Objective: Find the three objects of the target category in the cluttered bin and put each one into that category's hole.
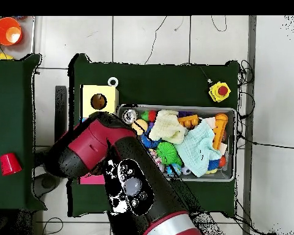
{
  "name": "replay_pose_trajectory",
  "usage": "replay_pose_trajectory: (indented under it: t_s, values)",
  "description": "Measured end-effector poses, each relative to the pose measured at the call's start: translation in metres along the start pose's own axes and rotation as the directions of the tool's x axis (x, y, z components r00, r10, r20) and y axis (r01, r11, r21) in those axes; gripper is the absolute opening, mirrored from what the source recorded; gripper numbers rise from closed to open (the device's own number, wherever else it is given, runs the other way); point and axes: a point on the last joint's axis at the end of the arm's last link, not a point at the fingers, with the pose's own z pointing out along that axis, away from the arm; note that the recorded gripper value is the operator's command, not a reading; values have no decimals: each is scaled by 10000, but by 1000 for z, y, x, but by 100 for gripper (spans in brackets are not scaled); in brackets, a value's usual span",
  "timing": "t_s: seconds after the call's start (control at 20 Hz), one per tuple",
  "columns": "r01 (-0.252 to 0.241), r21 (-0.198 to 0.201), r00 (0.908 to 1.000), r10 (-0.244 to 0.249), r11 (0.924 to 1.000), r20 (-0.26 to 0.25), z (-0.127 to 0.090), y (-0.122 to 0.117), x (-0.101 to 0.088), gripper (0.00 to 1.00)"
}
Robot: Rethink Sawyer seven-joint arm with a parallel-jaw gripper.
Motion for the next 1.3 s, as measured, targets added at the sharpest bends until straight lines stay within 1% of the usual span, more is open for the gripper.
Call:
replay_pose_trajectory:
  t_s: [0.05, 0.1, 0.15, 0.3, 0.45, 0.55, 0.65, 0.75, 0.95, 1.3]
  values:
    - [-22, 22, 9999, 21, 10000, 170, -3, -3, -6, 0]
    - [-19, 34, 9998, 18, 10000, 217, -4, -4, -7, 0]
    - [-5, 67, 9993, 2, 10000, 381, -8, -6, -14, 0]
    - [85, 140, 9979, -94, 9999, 638, -13, -11, -27, 0]
    - [255, 214, 9962, -271, 9994, 828, -17, -14, -42, 0]
    - [447, 297, 9944, -473, 9986, 946, -19, -18, -56, 0]
    - [517, 334, 9936, -548, 9981, 984, -20, -19, -62, 0]
    - [632, 403, 9920, -672, 9972, 1073, -21, -22, -71, 0]
    - [690, 475, 9902, -742, 9965, 1186, -21, -27, -79, 0]
    - [639, 539, 9905, -699, 9965, 1182, -21, -31, -77, 0]
